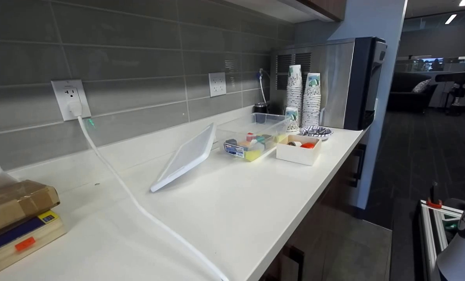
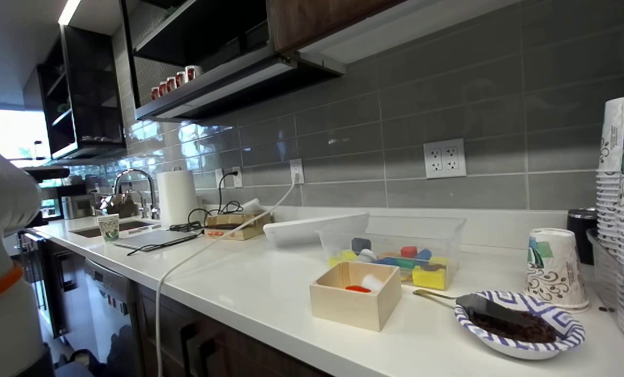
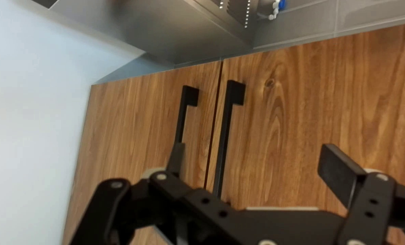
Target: Open and close the top left cabinet door
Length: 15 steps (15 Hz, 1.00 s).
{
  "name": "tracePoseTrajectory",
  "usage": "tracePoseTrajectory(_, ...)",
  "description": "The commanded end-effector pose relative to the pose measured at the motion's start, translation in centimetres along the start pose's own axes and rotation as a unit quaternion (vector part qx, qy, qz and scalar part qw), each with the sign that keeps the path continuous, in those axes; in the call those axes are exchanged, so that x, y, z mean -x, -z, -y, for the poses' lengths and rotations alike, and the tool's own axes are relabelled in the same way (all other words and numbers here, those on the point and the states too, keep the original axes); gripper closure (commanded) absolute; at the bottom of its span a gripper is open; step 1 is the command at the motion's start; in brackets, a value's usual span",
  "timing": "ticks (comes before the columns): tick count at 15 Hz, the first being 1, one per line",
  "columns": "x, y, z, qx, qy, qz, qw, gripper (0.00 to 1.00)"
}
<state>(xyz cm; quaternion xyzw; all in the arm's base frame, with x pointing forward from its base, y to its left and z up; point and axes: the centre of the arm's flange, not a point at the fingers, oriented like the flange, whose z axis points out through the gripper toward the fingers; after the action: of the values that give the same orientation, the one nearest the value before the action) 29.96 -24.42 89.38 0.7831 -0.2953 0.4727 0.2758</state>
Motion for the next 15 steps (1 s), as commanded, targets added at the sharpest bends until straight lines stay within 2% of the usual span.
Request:
tracePoseTrajectory(1,-4.0,-3.9,-0.3,0.035,0.002,-0.02,0.9992,0.0)
tracePoseTrajectory(8,-6.5,-11.5,-0.8,0.038,0.003,-0.024,0.999,0.0)
tracePoseTrajectory(15,-6.7,-16.6,-2.0,0.01,0.008,-0.017,0.9998,0.0)
